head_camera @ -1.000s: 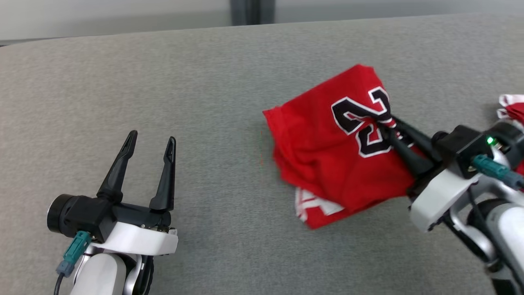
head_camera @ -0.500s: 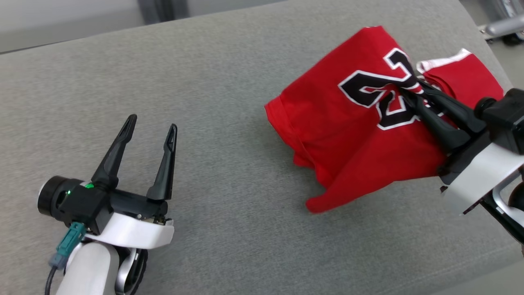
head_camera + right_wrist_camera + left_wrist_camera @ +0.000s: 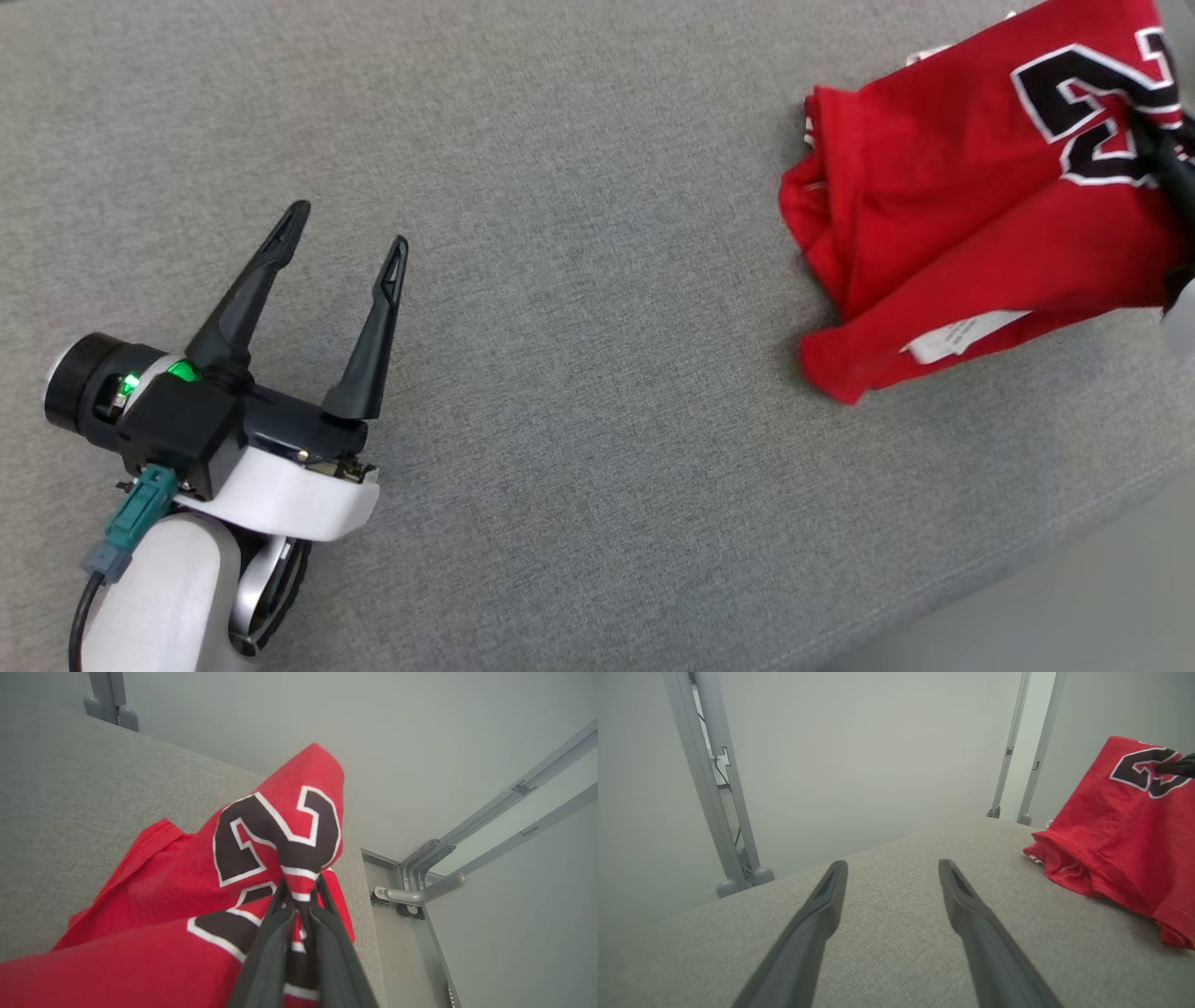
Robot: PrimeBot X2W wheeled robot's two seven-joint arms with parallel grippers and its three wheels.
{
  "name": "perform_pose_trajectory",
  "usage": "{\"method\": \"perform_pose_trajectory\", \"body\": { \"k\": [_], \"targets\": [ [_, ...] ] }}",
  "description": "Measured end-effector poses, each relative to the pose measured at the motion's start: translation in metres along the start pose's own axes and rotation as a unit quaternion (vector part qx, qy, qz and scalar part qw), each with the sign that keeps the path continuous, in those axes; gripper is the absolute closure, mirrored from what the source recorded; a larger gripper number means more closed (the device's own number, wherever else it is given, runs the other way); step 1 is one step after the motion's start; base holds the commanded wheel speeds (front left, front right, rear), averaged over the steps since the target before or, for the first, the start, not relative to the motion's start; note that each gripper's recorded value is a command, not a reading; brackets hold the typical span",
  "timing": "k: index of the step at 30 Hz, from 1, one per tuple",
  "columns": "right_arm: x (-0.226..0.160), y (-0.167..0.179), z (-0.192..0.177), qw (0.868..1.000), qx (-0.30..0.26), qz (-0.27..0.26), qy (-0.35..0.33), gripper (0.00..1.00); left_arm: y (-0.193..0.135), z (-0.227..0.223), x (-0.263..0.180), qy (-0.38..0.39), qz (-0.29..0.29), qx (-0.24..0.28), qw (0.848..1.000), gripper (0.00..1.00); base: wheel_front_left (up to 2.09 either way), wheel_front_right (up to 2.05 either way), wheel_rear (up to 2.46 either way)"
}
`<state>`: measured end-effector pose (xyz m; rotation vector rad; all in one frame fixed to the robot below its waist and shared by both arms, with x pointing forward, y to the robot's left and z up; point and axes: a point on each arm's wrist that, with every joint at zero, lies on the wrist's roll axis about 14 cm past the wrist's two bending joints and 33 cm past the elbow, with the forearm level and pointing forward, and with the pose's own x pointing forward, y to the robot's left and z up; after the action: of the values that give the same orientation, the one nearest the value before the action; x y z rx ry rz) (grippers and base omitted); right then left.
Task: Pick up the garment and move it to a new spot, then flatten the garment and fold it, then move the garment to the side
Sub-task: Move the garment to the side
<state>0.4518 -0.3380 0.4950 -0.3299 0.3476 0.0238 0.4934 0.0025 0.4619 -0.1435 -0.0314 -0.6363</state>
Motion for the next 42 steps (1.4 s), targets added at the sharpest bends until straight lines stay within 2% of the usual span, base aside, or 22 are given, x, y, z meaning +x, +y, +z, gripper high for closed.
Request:
{"method": "perform_pose_trajectory", "body": {
  "k": [3, 8, 10, 11, 12, 13, 20, 25, 28, 32, 34, 39, 41, 42],
  "targets": [
    [0.005, -0.021, -0.009, 0.999, -0.038, -0.019, 0.012, 1.0, -0.004, -0.007, 0.005, 0.005, -0.011, -0.006, 1.0, 0.0, 0.0, 0.0, 0.0],
    [0.013, -0.055, 0.009, 0.992, -0.112, -0.051, -0.022, 1.0, -0.009, -0.014, 0.013, 0.006, -0.028, -0.014, 0.999, 0.0, 0.0, 0.0, 0.0],
    [0.015, -0.067, 0.005, 0.99, -0.122, -0.069, -0.014, 1.0, -0.012, -0.016, 0.015, 0.006, -0.033, -0.018, 0.999, 0.0, 0.0, 0.0, 0.0],
    [0.016, -0.069, 0.0, 0.99, -0.116, -0.074, -0.007, 0.97, -0.012, -0.018, 0.016, 0.009, -0.034, -0.02, 0.999, 0.0, 0.0, 0.0, 0.0],
    [0.017, -0.071, -0.009, 0.991, -0.107, -0.08, 0.007, 0.61, -0.013, -0.019, 0.017, 0.008, -0.036, -0.021, 0.999, 0.0, 0.0, 0.0, 0.0],
    [0.018, -0.07, -0.019, 0.991, -0.106, -0.081, 0.024, 0.01, -0.012, -0.019, 0.018, 0.007, -0.036, -0.02, 0.999, 0.0, 0.0, 0.0, 0.0],
    [0.017, -0.087, -0.045, 0.987, -0.091, -0.117, 0.064, 0.0, -0.006, -0.021, 0.015, 0.007, -0.028, -0.022, 0.999, 0.0, 0.0, 0.0, 0.0],
    [0.003, -0.089, -0.068, 0.986, -0.024, -0.147, 0.079, 0.0, -0.001, -0.016, 0.011, 0.001, -0.015, -0.017, 1.0, 0.0, 0.0, 0.0, 0.0],
    [-0.004, -0.093, -0.052, 0.983, 0.039, -0.177, 0.012, 0.0, 0.003, -0.009, 0.008, -0.007, -0.003, -0.015, 1.0, 0.0, 0.0, 0.0, 0.0],
    [-0.022, -0.083, -0.03, 0.97, 0.111, -0.198, -0.084, 0.0, 0.01, 0.002, -0.004, -0.013, 0.023, -0.007, 1.0, 0.0, 0.0, 0.0, 0.0],
    [-0.031, -0.068, -0.015, 0.961, 0.147, -0.192, -0.13, 0.0, 0.016, 0.009, -0.01, -0.017, 0.037, -0.001, 0.999, 0.0, 0.0, 0.0, 0.0],
    [-0.053, -0.032, 0.018, 0.941, 0.191, -0.18, -0.212, 0.0, 0.03, 0.032, -0.026, -0.034, 0.075, 0.018, 0.996, 0.0, 0.0, 0.0, 0.0],
    [-0.056, -0.011, 0.029, 0.934, 0.213, -0.168, -0.233, 0.0, 0.037, 0.04, -0.035, -0.037, 0.093, 0.023, 0.995, 0.0, 0.0, 0.0, 0.0],
    [-0.057, 0.011, 0.041, 0.93, 0.228, -0.147, -0.247, 0.0, 0.044, 0.048, -0.044, -0.042, 0.112, 0.029, 0.992, 0.0, 0.0, 0.0, 0.0]
  ]
}}
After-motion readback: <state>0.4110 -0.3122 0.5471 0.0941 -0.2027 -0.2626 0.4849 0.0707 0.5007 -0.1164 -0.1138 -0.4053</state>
